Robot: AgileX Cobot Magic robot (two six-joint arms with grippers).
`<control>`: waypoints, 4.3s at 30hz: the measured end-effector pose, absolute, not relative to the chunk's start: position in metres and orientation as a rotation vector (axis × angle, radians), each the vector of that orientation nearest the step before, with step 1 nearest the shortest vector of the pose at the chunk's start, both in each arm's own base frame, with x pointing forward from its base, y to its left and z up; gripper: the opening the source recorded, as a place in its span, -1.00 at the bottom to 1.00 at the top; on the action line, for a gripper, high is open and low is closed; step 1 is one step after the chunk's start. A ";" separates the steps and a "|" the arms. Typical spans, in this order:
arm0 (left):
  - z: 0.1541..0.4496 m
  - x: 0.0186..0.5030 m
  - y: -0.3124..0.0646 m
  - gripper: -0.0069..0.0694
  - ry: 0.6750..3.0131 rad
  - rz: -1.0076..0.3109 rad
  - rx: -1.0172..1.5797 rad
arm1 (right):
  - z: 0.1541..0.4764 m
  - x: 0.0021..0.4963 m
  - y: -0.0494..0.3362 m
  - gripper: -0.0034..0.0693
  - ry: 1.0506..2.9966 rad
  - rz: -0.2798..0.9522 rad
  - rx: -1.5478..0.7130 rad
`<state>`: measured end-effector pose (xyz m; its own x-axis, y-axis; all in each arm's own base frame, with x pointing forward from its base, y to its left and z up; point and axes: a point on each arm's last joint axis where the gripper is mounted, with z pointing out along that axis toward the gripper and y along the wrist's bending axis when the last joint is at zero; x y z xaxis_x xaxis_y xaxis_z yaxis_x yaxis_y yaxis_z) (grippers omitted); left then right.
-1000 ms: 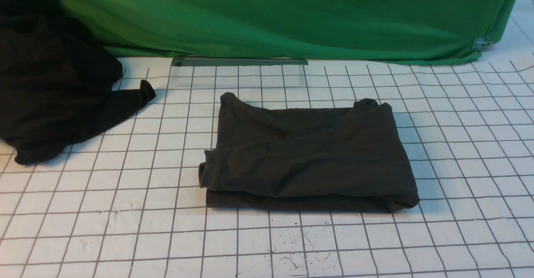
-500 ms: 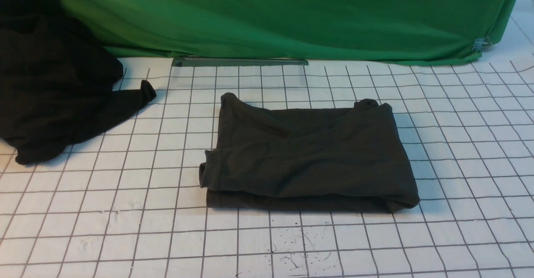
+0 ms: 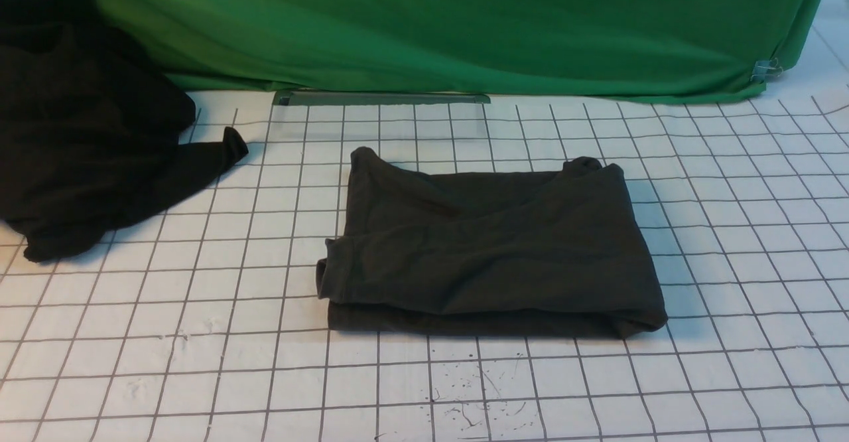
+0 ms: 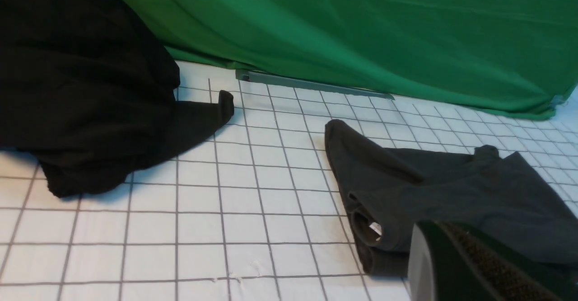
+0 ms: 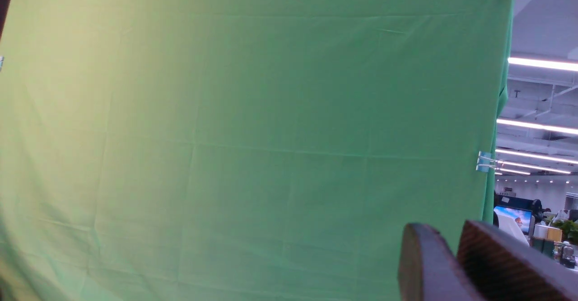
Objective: Fold a long-sleeved shirt over a white checkered tablecloth.
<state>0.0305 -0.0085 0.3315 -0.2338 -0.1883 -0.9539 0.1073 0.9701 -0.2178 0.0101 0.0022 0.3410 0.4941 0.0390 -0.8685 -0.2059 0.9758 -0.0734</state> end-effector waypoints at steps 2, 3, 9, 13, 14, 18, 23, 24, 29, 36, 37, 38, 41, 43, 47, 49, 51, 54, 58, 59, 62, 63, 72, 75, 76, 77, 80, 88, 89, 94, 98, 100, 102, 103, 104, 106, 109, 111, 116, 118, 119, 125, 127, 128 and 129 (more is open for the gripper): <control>0.331 0.031 -0.008 -0.82 1.785 -0.225 -0.012 | 0.341 0.010 0.002 -0.56 1.045 0.149 -0.176; 0.332 0.031 -0.008 -0.82 1.782 -0.205 0.010 | 0.341 0.010 0.002 -0.56 1.045 0.149 -0.176; 0.315 0.046 -0.006 -0.81 1.628 -0.042 0.113 | 0.341 0.010 0.002 -0.53 1.045 0.149 -0.176; 0.281 0.053 -0.002 -0.81 1.532 0.045 0.064 | 0.341 0.010 0.002 -0.51 1.045 0.149 -0.176; 0.270 0.054 -0.001 -0.81 1.538 0.060 0.065 | 0.341 0.010 0.002 -0.51 1.045 0.149 -0.176; 0.232 0.055 0.000 -0.81 1.579 0.111 0.090 | 0.341 0.010 0.002 -0.48 1.045 0.149 -0.176; 0.199 0.057 0.001 -0.81 1.635 0.113 0.096 | 0.341 0.010 0.002 -0.45 1.045 0.149 -0.176; 0.196 0.056 0.000 -0.81 1.668 0.107 0.097 | 0.341 0.010 0.002 -0.44 1.045 0.149 -0.176; 0.191 0.056 0.000 -0.81 1.713 0.101 0.101 | 0.341 0.010 0.002 -0.40 1.045 0.149 -0.176; 0.191 0.056 0.000 -0.81 1.713 0.099 0.100 | 0.341 0.010 0.002 -0.34 1.045 0.149 -0.176; 0.191 0.056 0.000 -0.81 1.713 0.100 0.100 | 0.341 0.010 0.002 -0.33 1.045 0.149 -0.176; 0.191 0.056 0.000 -0.81 1.713 0.100 0.100 | 0.341 0.010 0.002 -0.32 1.045 0.149 -0.176; 0.191 0.056 0.000 -0.81 1.713 0.100 0.100 | 0.341 0.010 0.002 -0.30 1.045 0.149 -0.176; 0.191 0.056 0.000 -0.81 1.713 0.100 0.100 | 0.341 0.010 0.002 -0.29 1.045 0.149 -0.176; 0.191 0.056 0.000 -0.81 1.713 0.100 0.100 | 0.341 0.010 0.002 -0.26 1.045 0.149 -0.176; 0.191 0.056 0.000 -0.81 1.713 0.100 0.100 | 0.341 0.010 0.002 -0.26 1.045 0.149 -0.176; 0.191 0.056 0.000 -0.81 1.713 0.100 0.100 | 0.341 0.010 0.002 -0.25 1.045 0.149 -0.176; 0.191 0.056 0.000 -0.81 1.713 0.100 0.100 | 0.341 0.010 0.002 -0.25 1.043 0.128 -0.189; 0.191 0.056 0.000 -0.81 1.713 0.100 0.100 | 0.341 0.010 0.002 -0.25 1.041 0.102 -0.204; 0.191 0.056 0.000 -0.81 1.713 0.100 0.100 | 0.340 0.010 0.002 -0.25 1.046 0.096 -0.206; 0.191 0.056 0.000 -0.81 1.713 0.100 0.100 | 0.334 0.012 0.003 -0.25 1.113 0.050 -0.211; 0.191 0.056 0.000 -0.81 1.713 0.100 0.100 | 0.331 0.014 0.003 -0.25 1.140 0.031 -0.211; 0.191 0.056 0.000 -0.81 1.713 0.101 0.100 | 0.236 0.050 0.001 -0.25 1.525 -0.156 -0.154; 0.191 0.056 0.000 -0.81 1.713 0.100 0.099 | 0.197 0.056 0.000 -0.24 1.678 -0.120 -0.119; 0.191 0.056 0.000 -0.81 1.712 0.100 0.099 | 0.190 0.056 0.001 -0.24 1.724 -0.107 -0.117; 0.191 0.056 0.000 -0.81 1.712 0.101 0.099 | 0.190 0.056 0.001 -0.24 1.727 -0.106 -0.116; 0.191 0.056 0.000 -0.81 1.712 0.102 0.099 | 0.188 0.056 0.001 -0.24 1.741 -0.096 -0.123; 0.191 0.056 0.000 -0.81 1.712 0.102 0.100 | 0.188 0.056 0.001 -0.24 1.743 -0.094 -0.121; 0.191 0.056 0.000 -0.81 1.712 0.102 0.100 | 0.188 0.056 0.001 -0.24 1.743 -0.094 -0.121; 0.191 0.056 0.000 -0.81 1.712 0.102 0.100 | 0.188 0.056 0.001 -0.24 1.743 -0.093 -0.120; 0.191 0.056 0.000 -0.81 1.712 0.102 0.100 | 0.188 0.056 0.001 -0.24 1.743 -0.093 -0.120; 0.190 0.056 0.000 -0.81 1.713 0.102 0.100 | 0.188 0.056 0.001 -0.24 1.742 -0.093 -0.120; 0.190 0.056 0.000 -0.81 1.713 0.102 0.100 | 0.188 0.056 0.001 -0.24 1.742 -0.093 -0.120; 0.190 0.056 0.000 -0.81 1.713 0.102 0.100 | 0.188 0.056 0.001 -0.24 1.742 -0.093 -0.120; 0.190 0.056 0.000 -0.81 1.713 0.102 0.100 | 0.188 0.056 0.001 -0.24 1.742 -0.093 -0.120; 0.190 0.056 0.000 -0.81 1.713 0.102 0.100 | 0.188 0.056 0.001 -0.24 1.742 -0.093 -0.120; 0.190 0.056 0.000 -0.81 1.713 0.102 0.100 | 0.188 0.056 0.001 -0.24 1.742 -0.092 -0.119; 0.190 0.056 0.000 -0.81 1.713 0.103 0.100 | 0.188 0.056 0.001 -0.24 1.742 -0.093 -0.120; 0.190 0.056 0.000 -0.81 1.713 0.103 0.100 | 0.188 0.056 0.001 -0.24 1.742 -0.093 -0.120; 0.190 0.056 0.000 -0.81 1.713 0.103 0.101 | 0.188 0.056 0.001 -0.24 1.742 -0.093 -0.120; 0.190 0.056 0.000 -0.81 1.713 0.103 0.101 | 0.188 0.056 0.001 -0.24 1.742 -0.093 -0.120; 0.190 0.056 0.000 -0.81 1.713 0.107 0.105 | 0.188 0.056 0.001 -0.24 1.742 -0.093 -0.120; 0.190 0.056 0.000 -0.81 1.713 0.108 0.106 | 0.188 0.056 0.001 -0.24 1.742 -0.093 -0.120; 0.190 0.056 0.000 -0.81 1.713 0.108 0.106 | 0.188 0.056 0.001 -0.24 1.742 -0.093 -0.120; 0.190 0.056 0.000 -0.81 1.713 0.108 0.106 | 0.188 0.056 0.001 -0.24 1.742 -0.093 -0.120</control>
<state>0.0558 0.0001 0.1905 -0.1441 0.1324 -0.9807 0.0082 0.9911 0.1326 0.0555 0.0012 0.1877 -0.1716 -0.1326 -0.9762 -0.0279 0.9912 -0.1297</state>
